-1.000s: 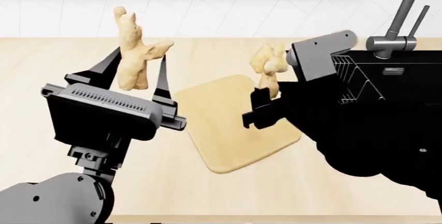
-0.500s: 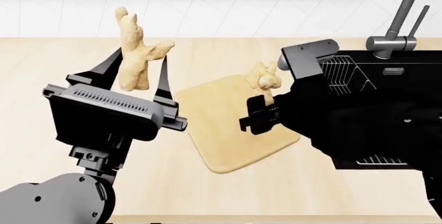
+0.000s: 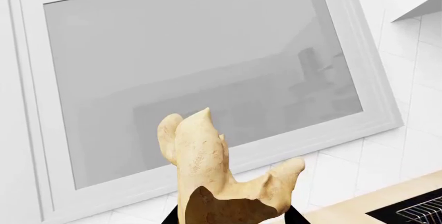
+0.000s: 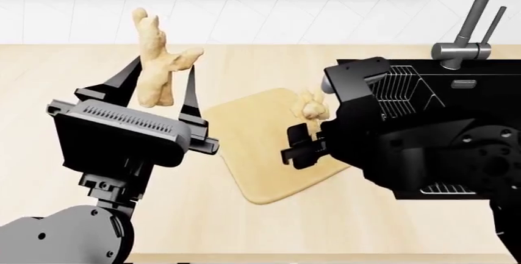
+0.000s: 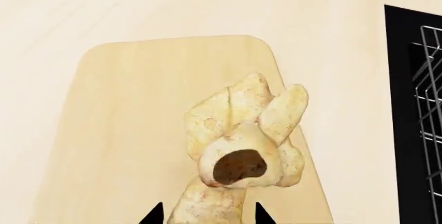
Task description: Pick the vegetables from the sink and place them on the cutting board.
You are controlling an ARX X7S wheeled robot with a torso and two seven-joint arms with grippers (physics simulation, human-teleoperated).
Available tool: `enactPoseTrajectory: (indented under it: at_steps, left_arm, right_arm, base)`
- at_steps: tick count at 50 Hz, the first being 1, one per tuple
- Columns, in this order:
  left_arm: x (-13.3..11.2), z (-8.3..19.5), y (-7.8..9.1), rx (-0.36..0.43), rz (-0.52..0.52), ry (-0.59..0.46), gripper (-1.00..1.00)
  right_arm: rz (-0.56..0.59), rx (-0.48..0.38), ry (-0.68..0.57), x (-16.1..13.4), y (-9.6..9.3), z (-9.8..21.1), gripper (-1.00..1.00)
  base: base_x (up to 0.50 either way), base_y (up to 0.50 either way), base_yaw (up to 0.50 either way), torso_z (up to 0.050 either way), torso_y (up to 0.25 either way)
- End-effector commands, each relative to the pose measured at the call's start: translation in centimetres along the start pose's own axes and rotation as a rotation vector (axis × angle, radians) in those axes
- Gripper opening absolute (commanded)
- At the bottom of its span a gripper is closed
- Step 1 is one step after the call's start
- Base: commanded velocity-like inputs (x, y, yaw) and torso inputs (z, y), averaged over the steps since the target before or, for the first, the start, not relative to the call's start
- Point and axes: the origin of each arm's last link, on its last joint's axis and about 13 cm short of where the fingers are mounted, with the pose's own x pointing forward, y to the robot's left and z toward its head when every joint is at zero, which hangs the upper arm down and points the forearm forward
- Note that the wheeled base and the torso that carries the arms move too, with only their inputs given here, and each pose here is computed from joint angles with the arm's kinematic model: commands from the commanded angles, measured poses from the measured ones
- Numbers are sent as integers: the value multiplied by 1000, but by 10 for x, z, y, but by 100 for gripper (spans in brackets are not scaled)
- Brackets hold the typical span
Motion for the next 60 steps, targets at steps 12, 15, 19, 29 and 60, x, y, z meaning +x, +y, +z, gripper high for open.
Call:
enactPoseTrajectory:
  at_steps: [12, 15, 19, 29, 60]
  left_arm:
    - [0, 1, 1, -14, 7, -2, -100]
    - [-1, 2, 1, -14, 8, -2, -100]
    - [0, 1, 1, -13, 7, -1, -100]
    - [15, -8, -8, -37, -70, 61, -100]
    - [103, -64, -35, -304, -223, 470, -100]
  right_arm:
    - [1, -17, 0, 1, 2, 1, 100]
    - [0, -17, -1, 1, 2, 1, 100]
    - [-1, -16, -5, 0, 1, 2, 100]
    - [-48, -34, -46, -10, -1, 10, 100]
    - [-210, -27, -362, -109, -3, 21, 100]
  base:
    - [0, 0, 0, 0, 0]
    - [0, 0, 0, 0, 0]
    - [0, 0, 0, 0, 0]
    - [0, 0, 0, 0, 0]
    - [0, 0, 0, 0, 0]
